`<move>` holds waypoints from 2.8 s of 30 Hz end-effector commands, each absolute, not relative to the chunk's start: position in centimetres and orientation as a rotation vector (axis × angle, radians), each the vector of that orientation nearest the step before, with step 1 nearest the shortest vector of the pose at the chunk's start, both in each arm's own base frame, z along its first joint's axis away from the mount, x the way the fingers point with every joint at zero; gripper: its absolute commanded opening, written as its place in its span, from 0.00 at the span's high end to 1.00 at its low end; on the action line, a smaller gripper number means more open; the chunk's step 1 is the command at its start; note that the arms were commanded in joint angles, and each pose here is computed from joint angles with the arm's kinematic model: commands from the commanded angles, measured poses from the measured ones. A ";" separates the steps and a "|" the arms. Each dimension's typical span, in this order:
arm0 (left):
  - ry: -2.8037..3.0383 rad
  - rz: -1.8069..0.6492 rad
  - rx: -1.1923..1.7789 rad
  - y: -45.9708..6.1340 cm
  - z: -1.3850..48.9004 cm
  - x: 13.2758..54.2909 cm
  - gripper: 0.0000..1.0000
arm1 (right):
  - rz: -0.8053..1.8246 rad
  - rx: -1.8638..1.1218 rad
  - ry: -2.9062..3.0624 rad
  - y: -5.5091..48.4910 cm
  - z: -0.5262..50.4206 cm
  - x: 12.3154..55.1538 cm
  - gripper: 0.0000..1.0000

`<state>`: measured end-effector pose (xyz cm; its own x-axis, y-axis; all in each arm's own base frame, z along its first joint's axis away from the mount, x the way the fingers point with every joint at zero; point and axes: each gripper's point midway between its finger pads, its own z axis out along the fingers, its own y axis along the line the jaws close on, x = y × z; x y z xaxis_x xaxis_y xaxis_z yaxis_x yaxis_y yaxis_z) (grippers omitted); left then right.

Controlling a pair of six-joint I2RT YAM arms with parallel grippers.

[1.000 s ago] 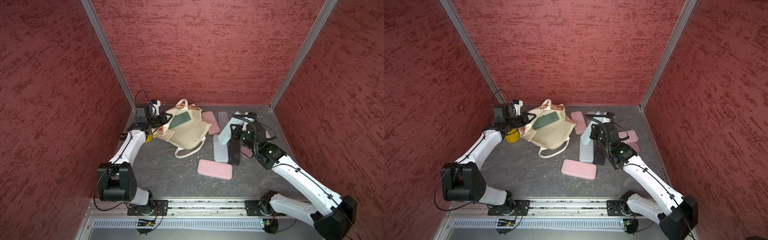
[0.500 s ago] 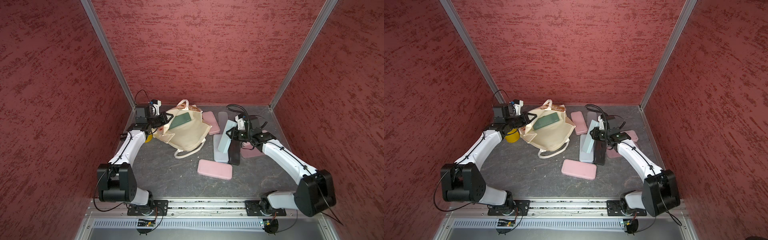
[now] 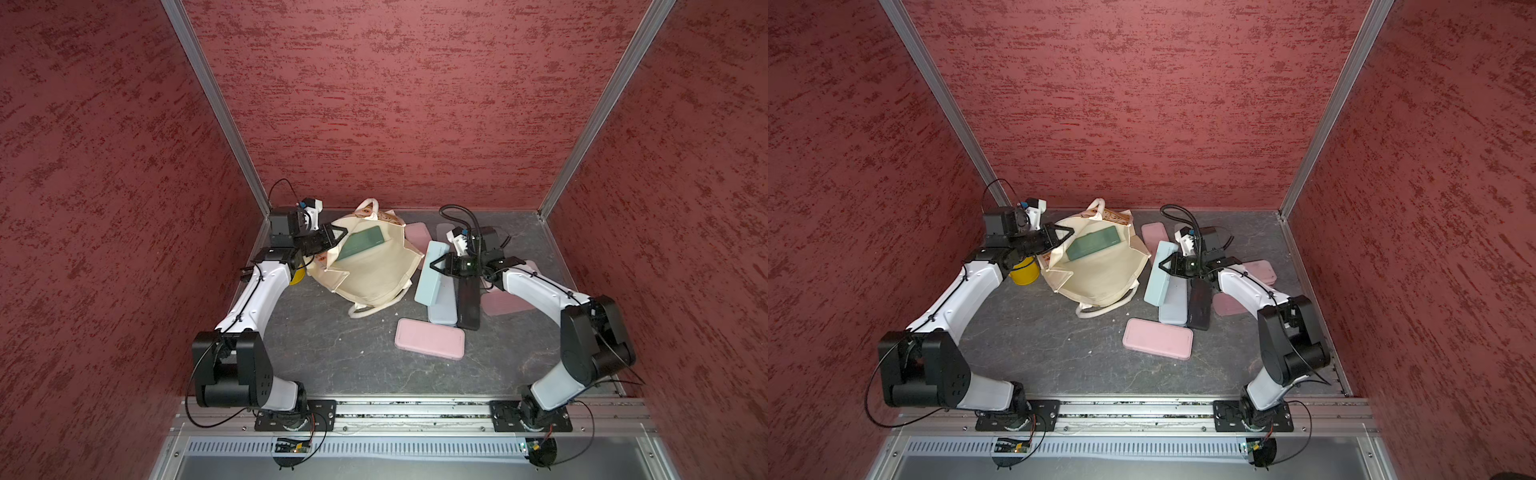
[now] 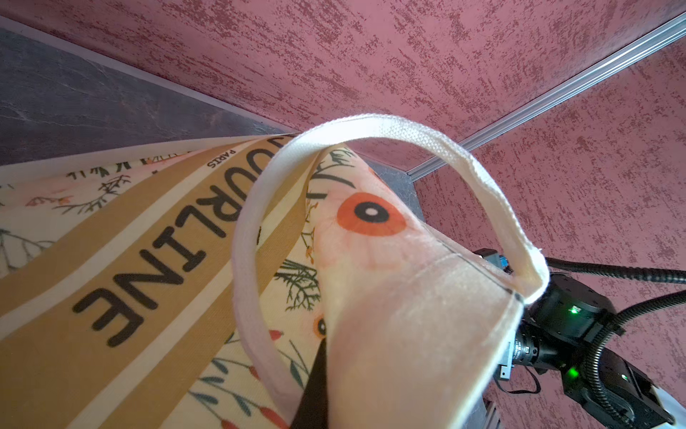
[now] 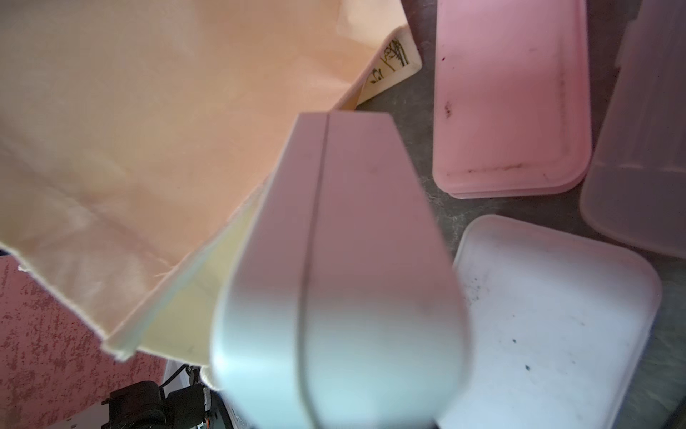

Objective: Take out the pencil case from the canvas bag
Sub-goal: Place the pencil case at the center of the board.

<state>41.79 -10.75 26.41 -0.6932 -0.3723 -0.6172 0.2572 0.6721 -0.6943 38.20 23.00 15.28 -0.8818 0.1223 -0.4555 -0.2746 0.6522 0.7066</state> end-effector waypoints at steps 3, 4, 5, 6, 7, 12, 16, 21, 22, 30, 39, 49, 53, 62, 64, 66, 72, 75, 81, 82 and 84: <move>1.995 -1.050 -0.012 -11.4 29.2 41.4 1.00 | 1.215 -0.208 2.324 24.4 17.2 39.7 0.99; 1.996 -1.051 -0.013 -11.4 29.2 41.4 1.00 | 1.216 -0.207 2.335 24.5 17.0 39.9 1.00; 1.997 -1.053 -0.015 -11.4 29.2 41.4 1.00 | 1.214 -0.210 2.341 24.6 17.0 40.1 1.00; 1.997 -1.054 -0.014 -11.4 29.2 41.4 1.00 | 1.212 -0.207 2.355 24.6 16.8 40.3 1.00; 1.995 -1.055 -0.012 -11.4 29.3 41.4 1.00 | 1.210 -0.209 2.369 24.7 16.6 40.4 1.00; 1.993 -1.048 -0.014 -11.3 29.3 41.4 1.00 | 1.207 -0.209 2.395 24.9 16.5 40.9 1.00; 2.003 -1.053 -0.024 -11.3 28.9 41.5 1.00 | 1.225 -0.219 2.385 25.0 17.2 40.6 1.00; 2.002 -1.048 -0.027 -11.2 28.9 41.6 1.00 | 1.240 -0.236 2.421 25.1 16.9 40.1 1.00; 2.003 -1.049 -0.029 -11.2 28.9 41.6 1.00 | 1.239 -0.231 2.432 25.1 16.7 40.2 1.00; 2.008 -1.053 -0.038 -11.2 28.7 41.7 1.00 | 1.256 -0.197 2.482 25.5 15.8 41.0 0.98; 2.003 -1.051 -0.035 -11.2 28.9 41.5 1.00 | 1.275 -0.200 2.537 27.1 14.5 41.2 0.95; 1.991 -1.052 -0.033 -11.1 29.4 41.4 1.00 | 1.281 -0.256 2.588 29.5 13.8 41.8 0.90; 1.988 -1.051 -0.030 -11.1 29.5 41.3 1.00 | 1.279 -0.272 2.622 30.0 12.9 41.7 0.88; 1.985 -1.050 -0.029 -11.2 29.6 41.2 1.00 | 1.195 -0.259 2.682 29.2 10.9 41.4 0.86; 1.983 -1.049 -0.027 -11.2 29.6 41.2 1.00 | 1.210 -0.260 2.677 29.3 10.8 41.4 0.84; 1.984 -1.049 -0.028 -11.2 29.6 41.2 1.00 | 1.229 -0.255 2.675 29.5 10.7 41.4 0.83; 1.985 -1.049 -0.027 -11.2 29.6 41.2 1.00 | 1.230 -0.248 2.682 29.6 9.8 41.7 0.75; 1.990 -1.050 -0.033 -11.1 29.4 41.3 1.00 | 1.242 -0.248 2.684 29.8 9.7 41.8 0.73; 1.993 -1.050 -0.035 -11.1 29.2 41.4 1.00 | 1.246 -0.246 2.690 29.8 9.3 41.7 0.67; 1.994 -1.050 -0.036 -11.1 29.2 41.5 1.00 | 1.230 -0.221 2.704 29.7 9.1 41.8 0.66; 1.995 -1.050 -0.036 -11.1 29.1 41.5 1.00 | 1.193 -0.174 2.749 29.4 8.3 41.9 0.66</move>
